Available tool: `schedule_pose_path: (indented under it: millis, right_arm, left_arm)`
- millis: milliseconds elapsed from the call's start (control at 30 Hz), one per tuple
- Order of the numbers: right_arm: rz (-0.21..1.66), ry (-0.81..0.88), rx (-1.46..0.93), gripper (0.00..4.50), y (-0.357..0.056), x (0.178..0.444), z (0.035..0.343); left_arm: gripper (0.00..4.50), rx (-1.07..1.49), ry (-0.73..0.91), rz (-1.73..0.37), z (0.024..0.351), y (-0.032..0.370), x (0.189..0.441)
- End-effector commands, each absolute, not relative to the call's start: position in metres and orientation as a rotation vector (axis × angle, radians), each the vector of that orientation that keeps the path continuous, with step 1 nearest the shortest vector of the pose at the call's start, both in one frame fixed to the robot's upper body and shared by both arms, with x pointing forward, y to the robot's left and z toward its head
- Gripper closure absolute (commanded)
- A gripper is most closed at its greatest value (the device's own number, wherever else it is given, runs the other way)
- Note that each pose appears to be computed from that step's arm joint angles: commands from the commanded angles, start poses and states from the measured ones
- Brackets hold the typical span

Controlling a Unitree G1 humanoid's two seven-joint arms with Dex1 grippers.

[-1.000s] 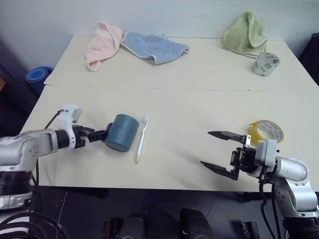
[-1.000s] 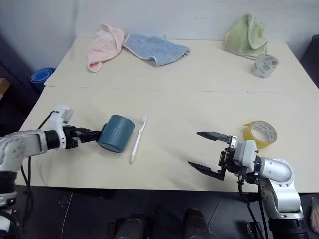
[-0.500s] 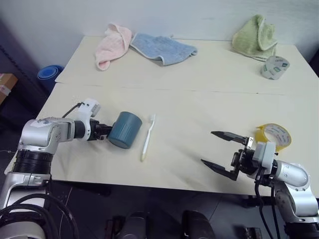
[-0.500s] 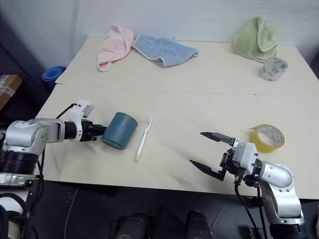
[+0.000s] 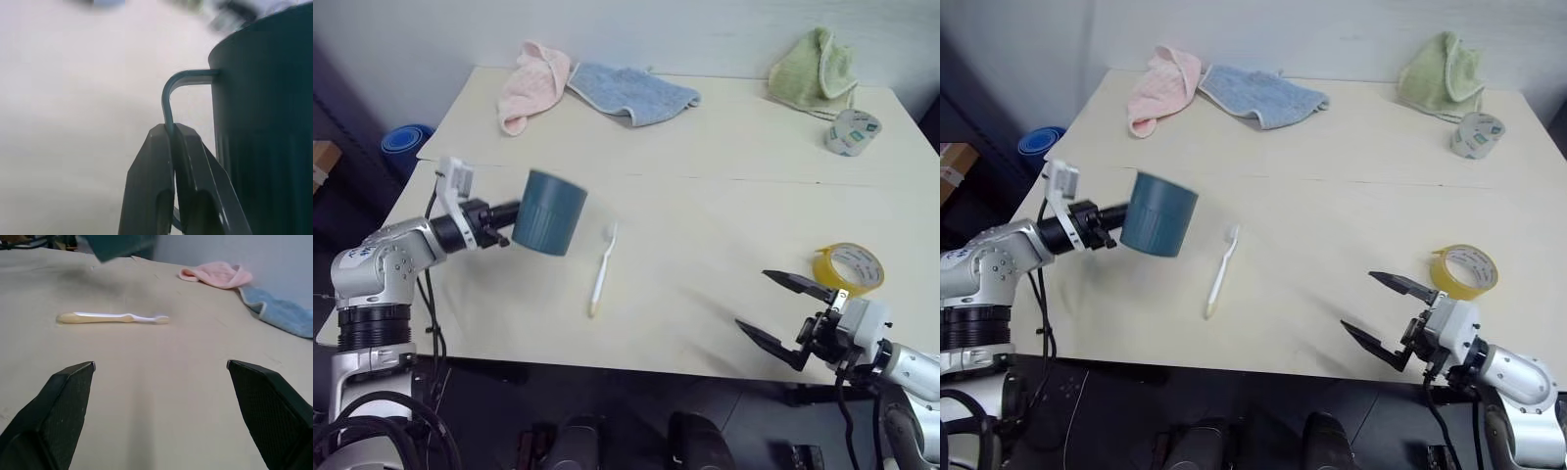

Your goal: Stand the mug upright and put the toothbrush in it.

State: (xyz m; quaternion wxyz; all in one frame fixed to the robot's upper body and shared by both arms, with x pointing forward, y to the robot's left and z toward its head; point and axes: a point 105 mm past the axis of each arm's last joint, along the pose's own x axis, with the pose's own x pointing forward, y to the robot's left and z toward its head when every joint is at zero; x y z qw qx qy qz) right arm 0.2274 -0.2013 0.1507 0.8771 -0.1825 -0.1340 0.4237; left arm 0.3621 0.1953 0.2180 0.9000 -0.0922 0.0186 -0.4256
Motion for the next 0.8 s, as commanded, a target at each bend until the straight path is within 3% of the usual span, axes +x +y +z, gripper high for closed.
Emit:
schedule_pose_path:
  millis: [33,133,267,467,633,800]
  right_arm:
    - [0.752,-0.325,-0.481,0.0,-0.227,0.224,0.157]
    - [0.682,-0.309,-0.517,0.0,-0.245,0.218,0.15]
    - [0.643,-0.313,-0.557,0.0,-0.256,0.211,0.146]
    - [0.623,-0.313,-0.551,0.0,-0.258,0.196,0.144]
    - [0.612,-0.337,-0.54,0.0,-0.255,0.193,0.147]
    - [0.633,-0.344,-0.528,0.0,-0.252,0.2,0.146]
  left_arm:
    - [4.48,-0.054,-0.328,-1.022,0.25,0.125,0.363]
    - [4.48,0.015,-0.506,-1.044,0.237,0.066,0.37]
    - [4.48,0.094,-0.577,-0.993,0.213,0.014,0.379]
    - [4.48,0.311,-0.51,-0.99,0.168,-0.022,0.381]
    - [3.35,0.367,-0.488,-1.05,0.149,-0.023,0.373]
    - [2.01,0.362,-0.536,-1.048,0.154,-0.004,0.369]
